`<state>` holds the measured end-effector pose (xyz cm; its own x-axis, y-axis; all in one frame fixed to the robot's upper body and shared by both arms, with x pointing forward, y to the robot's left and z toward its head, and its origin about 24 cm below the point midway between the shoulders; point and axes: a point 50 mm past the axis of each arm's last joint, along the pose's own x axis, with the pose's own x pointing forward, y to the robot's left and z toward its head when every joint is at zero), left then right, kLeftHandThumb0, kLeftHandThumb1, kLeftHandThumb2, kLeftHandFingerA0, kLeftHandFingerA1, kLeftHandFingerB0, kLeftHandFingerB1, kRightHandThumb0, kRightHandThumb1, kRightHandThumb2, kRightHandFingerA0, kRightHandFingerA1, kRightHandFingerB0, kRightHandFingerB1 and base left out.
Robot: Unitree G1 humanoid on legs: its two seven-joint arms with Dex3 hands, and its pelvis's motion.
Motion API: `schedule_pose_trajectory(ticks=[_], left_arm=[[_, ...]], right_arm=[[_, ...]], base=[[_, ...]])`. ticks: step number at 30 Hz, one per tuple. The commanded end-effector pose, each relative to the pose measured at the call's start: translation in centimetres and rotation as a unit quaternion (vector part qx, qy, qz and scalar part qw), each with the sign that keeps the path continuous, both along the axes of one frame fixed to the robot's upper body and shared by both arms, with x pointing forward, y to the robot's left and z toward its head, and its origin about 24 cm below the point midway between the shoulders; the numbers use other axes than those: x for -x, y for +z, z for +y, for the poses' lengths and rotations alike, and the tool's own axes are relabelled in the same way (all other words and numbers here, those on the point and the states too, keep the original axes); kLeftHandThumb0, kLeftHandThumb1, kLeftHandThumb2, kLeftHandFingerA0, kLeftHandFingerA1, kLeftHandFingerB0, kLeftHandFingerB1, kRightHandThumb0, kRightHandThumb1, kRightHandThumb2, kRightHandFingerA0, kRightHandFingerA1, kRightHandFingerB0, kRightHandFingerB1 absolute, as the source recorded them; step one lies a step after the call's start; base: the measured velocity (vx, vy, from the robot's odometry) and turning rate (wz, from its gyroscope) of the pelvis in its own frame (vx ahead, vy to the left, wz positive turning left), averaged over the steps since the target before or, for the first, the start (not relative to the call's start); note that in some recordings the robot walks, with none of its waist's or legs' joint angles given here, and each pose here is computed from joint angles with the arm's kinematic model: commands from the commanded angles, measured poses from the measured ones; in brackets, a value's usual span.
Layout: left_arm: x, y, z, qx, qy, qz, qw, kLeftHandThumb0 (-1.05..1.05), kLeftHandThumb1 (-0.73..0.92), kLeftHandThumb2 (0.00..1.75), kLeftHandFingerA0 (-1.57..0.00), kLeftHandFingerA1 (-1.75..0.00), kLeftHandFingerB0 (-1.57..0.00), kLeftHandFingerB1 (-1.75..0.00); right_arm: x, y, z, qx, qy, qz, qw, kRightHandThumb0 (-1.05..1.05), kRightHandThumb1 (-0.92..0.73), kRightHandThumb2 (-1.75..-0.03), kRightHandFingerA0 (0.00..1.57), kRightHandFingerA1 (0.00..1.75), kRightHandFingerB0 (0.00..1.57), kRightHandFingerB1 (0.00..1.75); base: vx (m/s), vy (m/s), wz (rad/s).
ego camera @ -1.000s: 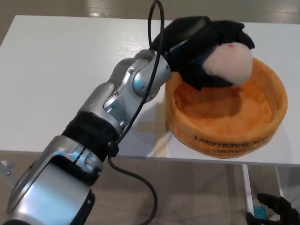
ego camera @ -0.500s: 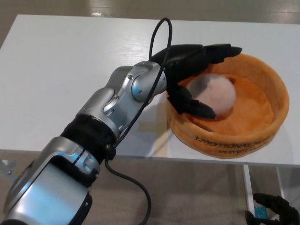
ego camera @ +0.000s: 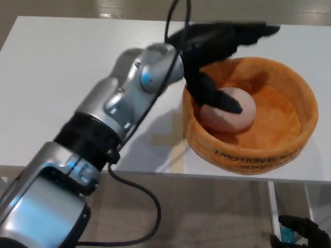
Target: Use the left hand to pick up the pink round toy on the left and place it inside the orange plate on the desk.
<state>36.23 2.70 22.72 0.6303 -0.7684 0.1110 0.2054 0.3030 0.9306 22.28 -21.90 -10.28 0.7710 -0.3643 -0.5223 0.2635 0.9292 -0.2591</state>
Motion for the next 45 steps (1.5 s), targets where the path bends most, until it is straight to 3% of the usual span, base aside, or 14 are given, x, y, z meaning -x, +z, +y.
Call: schedule_pose_trajectory(ticks=[1, 2, 5, 6, 11, 22, 23, 30, 31, 33, 37, 38, 44, 45], left_arm=[[2.6, 3.1, 3.5, 0.082, -0.046, -0.034, 0.995, -0.74, 0.41, 0.84, 0.0, -0.1, 0.0, -0.14], [3.7, 3.5, 4.9, 0.1, -0.05, -0.044, 0.993, -0.63, 0.38, 0.81, -0.03, -0.25, -0.02, -0.21], [5.1, 3.4, 6.5, 0.131, -0.062, -0.059, 0.988, -0.57, 0.37, 0.76, -0.04, -0.36, -0.03, -0.26], [6.1, 2.9, 7.9, 0.16, -0.068, -0.065, 0.983, -0.31, 0.18, 0.8, 0.0, -0.47, 0.0, -0.48], [8.3, 1.3, 10.2, 0.225, -0.076, -0.042, 0.971, -0.24, 0.23, 0.81, -0.06, -0.51, -0.05, -0.49], [15.2, -7.8, 14.8, 0.274, -0.065, 0.091, 0.955, -0.23, 0.27, 0.84, -0.1, -0.52, -0.09, -0.5], [15.7, -8.9, 15.3, 0.282, -0.057, 0.126, 0.949, -0.37, 0.45, 0.54, -0.26, -0.33, -0.31, -0.31], [18.5, -14.5, 17.0, 0.304, -0.012, 0.312, 0.9, -0.45, 0.39, 0.65, -0.34, -0.43, -0.41, -0.42], [19.0, -15.4, 17.2, 0.306, -0.007, 0.346, 0.887, -0.42, 0.39, 0.64, -0.36, -0.43, -0.42, -0.43], [19.6, -17.1, 17.6, 0.301, 0.017, 0.396, 0.867, -0.32, 0.43, 0.53, -0.41, -0.37, -0.49, -0.37], [20.0, -19.4, 18.1, 0.288, 0.059, 0.438, 0.85, -0.33, 0.44, 0.53, -0.41, -0.37, -0.48, -0.37], [20.0, -20.0, 18.2, 0.286, 0.068, 0.441, 0.848, -0.34, 0.43, 0.53, -0.41, -0.38, -0.48, -0.38], [19.9, -22.9, 19.0, 0.269, 0.122, 0.455, 0.84, -0.35, 0.45, 0.54, -0.43, -0.38, -0.5, -0.37], [19.4, -25.6, 19.9, 0.223, 0.201, 0.451, 0.84, -0.51, 0.54, 0.57, -0.32, -0.34, -0.32, -0.31]], right_arm=[[1.1, -0.7, -0.3, 0.002, -0.006, 0.018, 1.0, -0.33, -0.34, -0.94, 0.59, 0.87, 0.55, 0.77], [1.2, -0.7, -0.4, 0.002, -0.005, 0.02, 1.0, -0.33, -0.39, -0.84, 0.51, 0.97, 0.54, 0.78], [1.2, -0.6, -0.5, 0.004, -0.001, 0.019, 1.0, -0.34, -0.39, -0.84, 0.49, 0.96, 0.53, 0.77], [1.2, -0.6, -0.7, 0.008, -0.001, 0.018, 1.0, -0.34, -0.38, -0.84, 0.54, 0.97, 0.55, 0.77], [1.3, -0.6, -0.8, 0.01, -0.005, 0.02, 1.0, -0.3, -0.37, -0.91, 0.58, 0.87, 0.54, 0.75], [0.7, -0.3, -0.9, 0.003, -0.011, 0.011, 1.0, -0.29, -0.37, -0.84, 0.52, 0.98, 0.57, 0.78], [0.7, -0.2, -0.9, 0.005, -0.01, 0.011, 1.0, -0.32, -0.34, -0.92, 0.57, 0.87, 0.59, 0.79], [0.6, -0.2, -0.9, 0.004, -0.007, 0.009, 1.0, -0.32, -0.35, -0.92, 0.6, 0.9, 0.59, 0.8], [0.6, -0.2, -0.9, 0.004, -0.007, 0.009, 1.0, -0.28, -0.38, -0.85, 0.55, 1.0, 0.58, 0.82], [0.5, -0.1, -0.9, 0.005, -0.009, 0.008, 1.0, -0.28, -0.35, -0.91, 0.6, 0.91, 0.6, 0.81], [0.4, 0.0, -0.9, 0.009, -0.007, 0.005, 1.0, -0.26, -0.37, -0.86, 0.56, 1.03, 0.58, 0.82], [0.3, 0.0, -0.9, 0.008, -0.007, 0.005, 1.0, -0.31, -0.34, -0.93, 0.62, 0.92, 0.6, 0.8], [0.3, 0.0, -1.0, 0.009, -0.002, 0.008, 1.0, -0.3, -0.36, -0.92, 0.61, 0.88, 0.59, 0.78], [0.3, 0.0, -1.0, 0.008, -0.003, 0.009, 1.0, -0.27, -0.34, -0.91, 0.6, 0.88, 0.59, 0.78]], base=[[0.0, 0.0, 0.0], [0.0, 0.0, 0.0], [0.0, 0.0, 0.0], [0.0, 0.0, 0.0], [0.0, 0.0, 0.0], [0.0, 0.0, 0.0], [0.0, 0.0, 0.0], [0.0, 0.0, 0.0], [0.0, 0.0, 0.0], [0.0, 0.0, 0.0], [0.0, 0.0, 0.0], [0.0, 0.0, 0.0], [0.0, 0.0, 0.0], [0.0, 0.0, 0.0]])
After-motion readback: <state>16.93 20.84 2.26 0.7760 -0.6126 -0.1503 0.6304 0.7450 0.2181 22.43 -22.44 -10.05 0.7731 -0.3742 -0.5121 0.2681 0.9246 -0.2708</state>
